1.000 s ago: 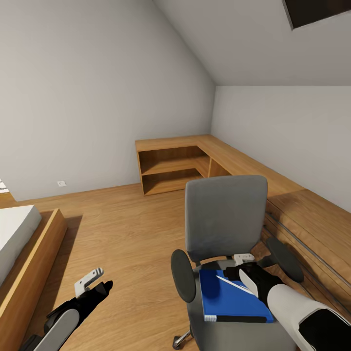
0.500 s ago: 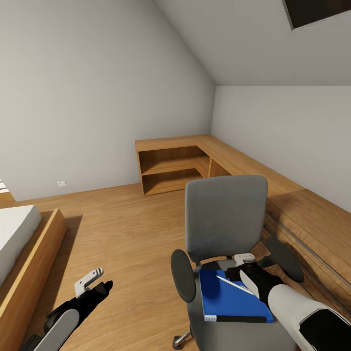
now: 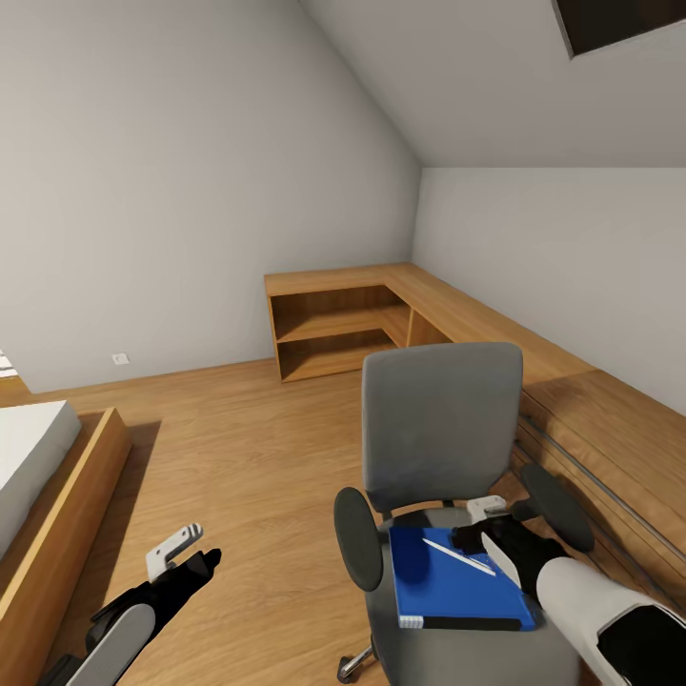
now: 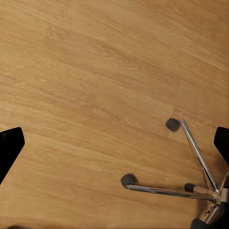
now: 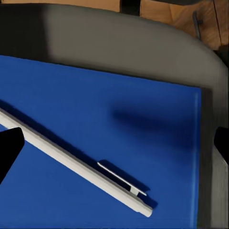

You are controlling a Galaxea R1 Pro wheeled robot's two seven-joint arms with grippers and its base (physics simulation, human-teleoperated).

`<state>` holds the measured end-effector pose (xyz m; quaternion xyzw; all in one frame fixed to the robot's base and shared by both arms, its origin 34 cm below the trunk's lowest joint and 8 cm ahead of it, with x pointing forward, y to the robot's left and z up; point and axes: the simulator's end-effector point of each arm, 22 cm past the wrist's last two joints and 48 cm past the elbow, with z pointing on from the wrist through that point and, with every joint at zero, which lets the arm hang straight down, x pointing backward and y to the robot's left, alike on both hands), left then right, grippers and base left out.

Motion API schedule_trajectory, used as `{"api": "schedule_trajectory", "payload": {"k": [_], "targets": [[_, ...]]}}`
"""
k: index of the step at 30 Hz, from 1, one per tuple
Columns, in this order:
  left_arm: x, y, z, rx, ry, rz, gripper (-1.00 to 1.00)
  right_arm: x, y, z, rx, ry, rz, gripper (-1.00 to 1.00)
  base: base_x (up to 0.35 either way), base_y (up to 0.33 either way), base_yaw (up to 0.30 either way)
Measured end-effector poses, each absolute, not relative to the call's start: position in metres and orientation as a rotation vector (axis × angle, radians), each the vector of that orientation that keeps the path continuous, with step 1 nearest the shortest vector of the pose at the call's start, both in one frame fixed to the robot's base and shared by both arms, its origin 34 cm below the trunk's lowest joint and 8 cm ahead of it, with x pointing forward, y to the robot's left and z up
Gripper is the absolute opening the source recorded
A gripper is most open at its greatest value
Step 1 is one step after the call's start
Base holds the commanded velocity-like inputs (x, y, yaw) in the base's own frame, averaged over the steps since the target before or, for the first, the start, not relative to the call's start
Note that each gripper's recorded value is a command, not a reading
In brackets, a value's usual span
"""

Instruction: In the bedroom, organize the workspace by keeping the computer under the desk, ensuring the monitor is on the desk, placing the keyboard on the desk next to the monitor, placing the mouse on the desk next to the keyboard, moving the folder from the swivel chair onto the desk next to the mouse, stacking the notebook on top of the folder with the pen on top of the notebook, and positioning the swivel chair next to the desk.

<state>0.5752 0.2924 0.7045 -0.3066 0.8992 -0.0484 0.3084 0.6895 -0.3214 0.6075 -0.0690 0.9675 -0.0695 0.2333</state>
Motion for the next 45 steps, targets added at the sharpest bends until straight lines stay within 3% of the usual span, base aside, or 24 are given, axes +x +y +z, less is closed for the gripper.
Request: {"api": "schedule_trajectory", "payload": {"k": [1,2,3,31,45], "targets": [[0.575,0.292,0.705,-0.811,2.377,-0.128,1.00,0.689,-0.323,0.607,-0.196,2.658,-0.192,1.00,0.000,0.000,0.000],[0.575,0.292,0.705,-0.811,2.377,-0.128,1.00,0.676,-0.296,0.600,-0.551,2.671,-0.077,1.00,0.000,0.000,0.000],[0.575,0.292,0.705,-0.811,2.377,-0.129,1.00,0.673,-0.294,0.599,-0.587,2.677,-0.048,1.00,0.000,0.000,0.000],[0.573,0.293,0.701,-0.814,2.385,-0.121,1.00,0.595,-0.254,0.597,-1.002,2.770,0.460,1.00,0.000,0.000,0.000],[0.573,0.292,0.700,-0.812,2.387,-0.122,1.00,0.595,-0.255,0.598,-1.022,2.753,0.475,1.00,0.000,0.000,0.000]]}}
